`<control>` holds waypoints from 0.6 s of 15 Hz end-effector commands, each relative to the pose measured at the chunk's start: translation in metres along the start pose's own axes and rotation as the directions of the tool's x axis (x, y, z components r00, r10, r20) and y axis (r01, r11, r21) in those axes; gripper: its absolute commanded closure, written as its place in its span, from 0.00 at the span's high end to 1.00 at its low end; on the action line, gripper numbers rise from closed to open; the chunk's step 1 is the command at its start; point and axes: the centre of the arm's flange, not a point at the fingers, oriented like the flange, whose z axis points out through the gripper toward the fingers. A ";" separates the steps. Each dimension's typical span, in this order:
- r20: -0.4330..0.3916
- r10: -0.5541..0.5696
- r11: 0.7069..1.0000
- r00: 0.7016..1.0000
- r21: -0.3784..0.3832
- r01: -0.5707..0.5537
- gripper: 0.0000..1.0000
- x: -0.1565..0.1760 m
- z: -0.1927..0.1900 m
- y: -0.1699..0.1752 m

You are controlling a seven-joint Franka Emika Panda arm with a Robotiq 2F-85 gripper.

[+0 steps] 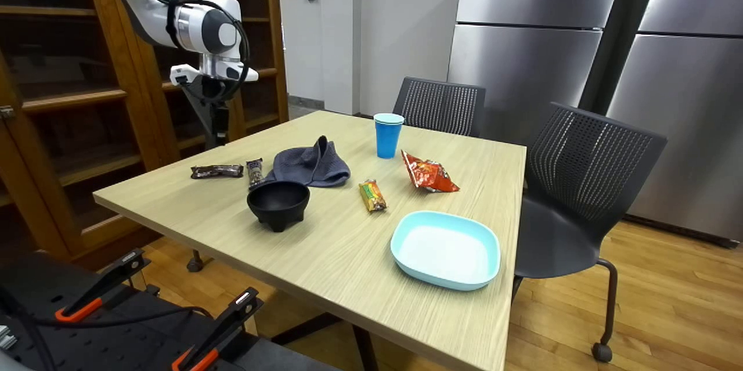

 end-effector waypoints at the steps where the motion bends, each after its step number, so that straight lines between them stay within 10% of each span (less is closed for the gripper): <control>1: -0.032 0.062 0.998 0.998 -0.001 -0.062 1.00 -0.006 0.011 0.002; 9: -0.026 0.169 0.985 0.985 -0.029 -0.169 1.00 0.004 0.046 0.010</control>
